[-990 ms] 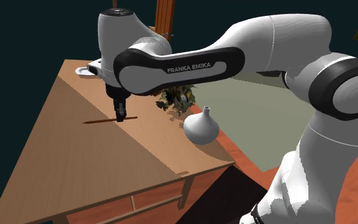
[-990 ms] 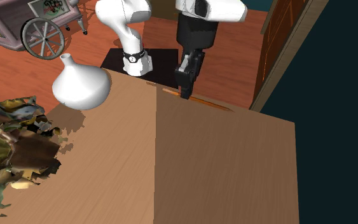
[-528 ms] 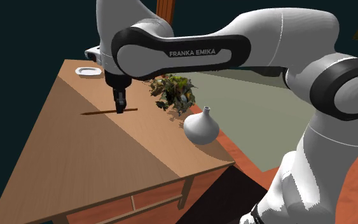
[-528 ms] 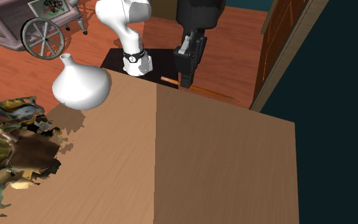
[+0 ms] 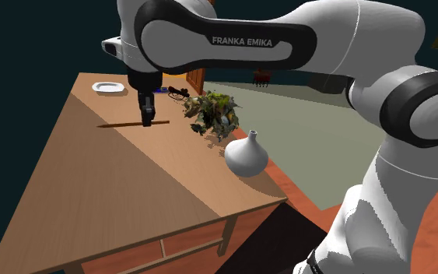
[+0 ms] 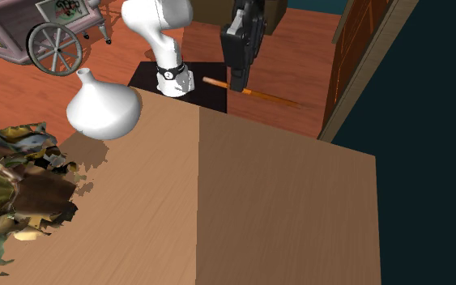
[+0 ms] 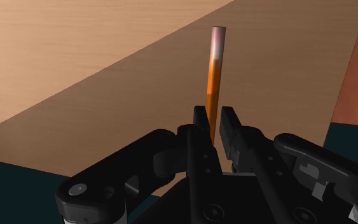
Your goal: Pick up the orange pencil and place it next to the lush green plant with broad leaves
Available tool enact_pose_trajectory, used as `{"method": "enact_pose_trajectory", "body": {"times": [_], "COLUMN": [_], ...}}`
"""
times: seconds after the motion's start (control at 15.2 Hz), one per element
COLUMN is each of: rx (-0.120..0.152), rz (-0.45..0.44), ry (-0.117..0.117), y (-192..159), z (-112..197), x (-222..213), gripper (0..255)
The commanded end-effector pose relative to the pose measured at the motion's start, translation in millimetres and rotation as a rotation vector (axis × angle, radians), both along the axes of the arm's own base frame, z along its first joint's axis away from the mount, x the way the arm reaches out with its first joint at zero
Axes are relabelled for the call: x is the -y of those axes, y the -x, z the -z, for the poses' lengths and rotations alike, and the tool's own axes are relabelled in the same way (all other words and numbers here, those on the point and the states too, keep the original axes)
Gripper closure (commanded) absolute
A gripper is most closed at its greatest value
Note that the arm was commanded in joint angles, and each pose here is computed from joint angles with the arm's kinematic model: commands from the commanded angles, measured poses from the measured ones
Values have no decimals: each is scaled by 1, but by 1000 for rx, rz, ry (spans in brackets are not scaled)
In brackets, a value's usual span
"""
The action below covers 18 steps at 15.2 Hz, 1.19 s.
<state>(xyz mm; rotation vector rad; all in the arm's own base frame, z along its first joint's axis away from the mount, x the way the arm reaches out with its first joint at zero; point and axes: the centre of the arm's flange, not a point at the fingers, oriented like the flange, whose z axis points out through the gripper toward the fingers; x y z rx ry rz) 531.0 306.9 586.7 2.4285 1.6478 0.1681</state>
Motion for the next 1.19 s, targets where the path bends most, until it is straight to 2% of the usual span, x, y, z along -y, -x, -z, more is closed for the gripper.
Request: {"method": "enact_pose_trajectory", "body": {"times": [0.0, 0.86, 1.12], "rx": [0, 0, 0], "rz": [0, 0, 0], "ry": [0, 0, 0], "y": [-1, -1, -11], "z": [-11, -75, -75], "x": [-1, 0, 51], "gripper": [255, 255, 255]}}
